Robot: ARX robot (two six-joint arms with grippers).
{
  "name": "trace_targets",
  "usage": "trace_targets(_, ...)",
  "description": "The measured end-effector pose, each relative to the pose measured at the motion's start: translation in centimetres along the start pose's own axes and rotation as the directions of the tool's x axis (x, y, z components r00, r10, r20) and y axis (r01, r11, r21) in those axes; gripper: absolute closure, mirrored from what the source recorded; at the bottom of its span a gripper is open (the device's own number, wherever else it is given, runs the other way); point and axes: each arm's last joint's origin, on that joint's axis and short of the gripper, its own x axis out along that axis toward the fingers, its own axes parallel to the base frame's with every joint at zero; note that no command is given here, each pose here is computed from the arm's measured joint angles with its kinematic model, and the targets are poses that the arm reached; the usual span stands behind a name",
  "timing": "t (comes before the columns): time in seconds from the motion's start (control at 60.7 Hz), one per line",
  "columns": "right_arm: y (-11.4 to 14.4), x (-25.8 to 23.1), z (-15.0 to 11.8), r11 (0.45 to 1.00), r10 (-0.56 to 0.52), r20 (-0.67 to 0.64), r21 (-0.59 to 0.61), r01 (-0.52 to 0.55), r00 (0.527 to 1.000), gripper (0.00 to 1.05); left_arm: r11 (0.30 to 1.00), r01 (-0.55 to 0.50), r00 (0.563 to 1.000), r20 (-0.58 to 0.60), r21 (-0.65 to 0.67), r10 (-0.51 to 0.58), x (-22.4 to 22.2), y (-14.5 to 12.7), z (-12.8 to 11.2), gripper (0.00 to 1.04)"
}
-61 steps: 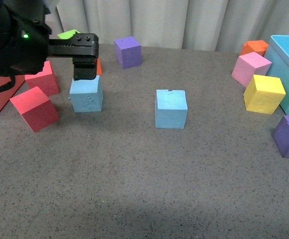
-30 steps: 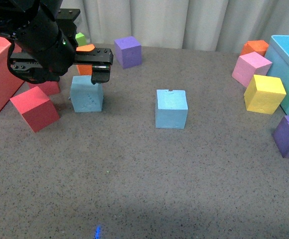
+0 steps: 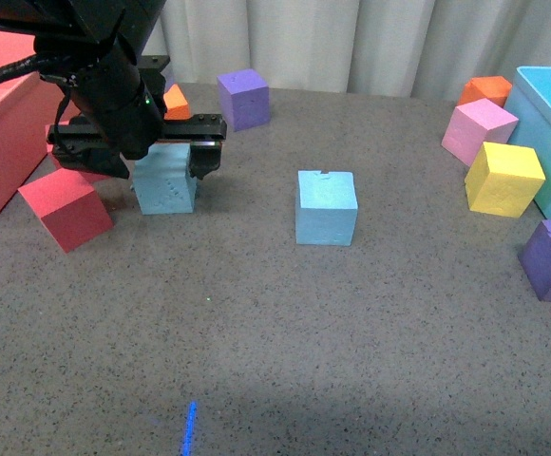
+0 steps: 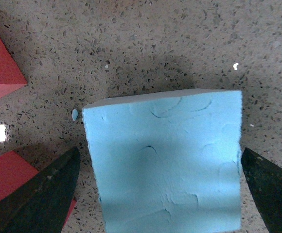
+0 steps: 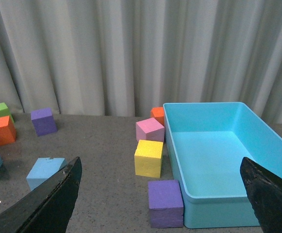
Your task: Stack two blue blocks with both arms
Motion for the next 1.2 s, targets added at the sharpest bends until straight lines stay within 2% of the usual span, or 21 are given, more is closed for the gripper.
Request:
trace_targets(0.066,0.0,0.0,0.0,1.000,0.000,0.000,0.000,0.000,1.000,0.10,1.000,-0.010,1.000,-0.003,0.000,0.010,0.4,-0.1,-0.1,0.08)
trace_targets(0.264,0.0,0.0,0.0,1.000,0.000,0.000,0.000,0.000,1.000,0.10,1.000,-0.021,1.000,-0.020,0.009,0.022,0.6,-0.4,-0.4,0.41)
trace_targets(0.395,0.0,0.0,0.0,1.000,0.000,0.000,0.000,0.000,1.000,0.10,1.000,-0.019,1.000,-0.022,0.014,0.020,0.5,-0.6,-0.4,0.51)
trace_targets(0.61,0.0,0.0,0.0,1.000,0.000,0.000,0.000,0.000,1.000,0.10,0.999,-0.012,1.000,-0.010,0.029,0.012,-2.0,-2.3,-1.3,0.57)
trace_targets(0.857,0.0,0.0,0.0,1.000,0.000,0.000,0.000,0.000,1.000,0.10,0.992,0.100,0.991,0.080,0.075,-0.106,-9.2,-8.9,-2.1,0.57)
trace_targets(1.055,0.0,0.0,0.0,1.000,0.000,0.000,0.000,0.000,1.000,0.10,0.982,0.117,0.990,0.066,0.148,-0.128,-10.6,-13.6,-3.4,0.57)
trace_targets(1.203,0.0,0.0,0.0,1.000,0.000,0.000,0.000,0.000,1.000,0.10,0.979,0.111,0.990,0.069,0.172,-0.125,-10.8,-16.4,-3.5,0.57)
